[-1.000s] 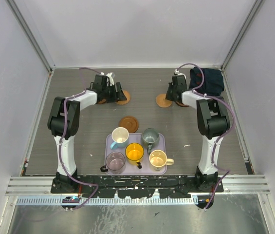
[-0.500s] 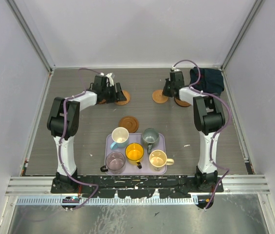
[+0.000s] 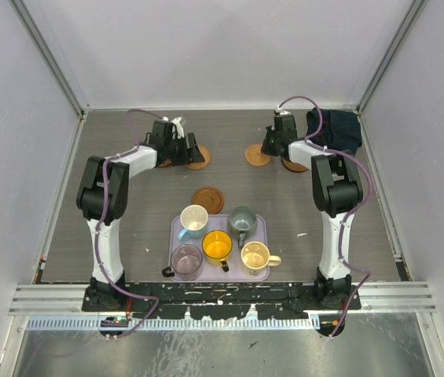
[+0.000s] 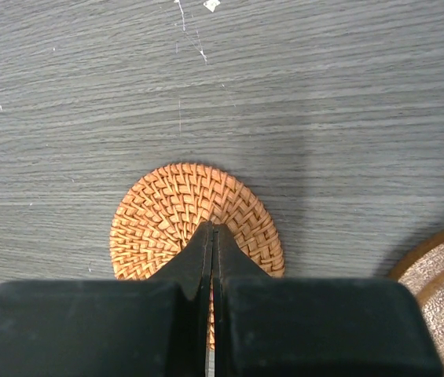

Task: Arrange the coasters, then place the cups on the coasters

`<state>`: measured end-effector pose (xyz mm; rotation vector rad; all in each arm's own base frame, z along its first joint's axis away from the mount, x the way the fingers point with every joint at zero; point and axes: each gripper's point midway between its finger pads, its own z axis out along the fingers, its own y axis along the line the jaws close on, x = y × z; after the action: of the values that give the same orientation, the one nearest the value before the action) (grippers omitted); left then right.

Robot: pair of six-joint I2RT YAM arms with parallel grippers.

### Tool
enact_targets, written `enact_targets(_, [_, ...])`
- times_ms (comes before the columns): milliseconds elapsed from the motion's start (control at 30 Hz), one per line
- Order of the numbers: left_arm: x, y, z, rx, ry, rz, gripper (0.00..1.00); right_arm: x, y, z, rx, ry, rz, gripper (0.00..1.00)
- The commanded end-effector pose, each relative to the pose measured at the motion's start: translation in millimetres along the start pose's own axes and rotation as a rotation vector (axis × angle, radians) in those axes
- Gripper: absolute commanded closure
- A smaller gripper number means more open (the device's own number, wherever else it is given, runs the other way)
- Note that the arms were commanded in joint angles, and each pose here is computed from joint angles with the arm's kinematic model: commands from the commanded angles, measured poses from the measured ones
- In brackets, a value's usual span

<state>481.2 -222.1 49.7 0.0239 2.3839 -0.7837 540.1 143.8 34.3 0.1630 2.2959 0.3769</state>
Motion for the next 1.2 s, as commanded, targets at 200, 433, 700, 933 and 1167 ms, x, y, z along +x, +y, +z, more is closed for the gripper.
enact_targets(200, [-6, 0, 8, 0.007, 0.032, -0.007, 0.35, -34, 19, -32, -0.036, -0.082, -0.042, 0.99])
enact_targets(433, [-10, -5, 6, 0.020, 0.023, 0.002, 0.35, -43, 25, -39, -0.056, -0.115, -0.059, 0.99])
enact_targets(700, [-35, -26, -10, 0.070, -0.045, 0.038, 0.35, -80, 48, -64, -0.106, -0.204, -0.085, 0.99])
enact_targets(933, [-65, -52, -33, 0.128, -0.135, 0.076, 0.33, -53, 98, -91, -0.184, -0.143, -0.189, 0.99])
enact_targets(1167, [-74, -62, -60, 0.161, -0.204, 0.057, 0.31, 14, 150, -106, -0.263, -0.044, -0.291, 0.99])
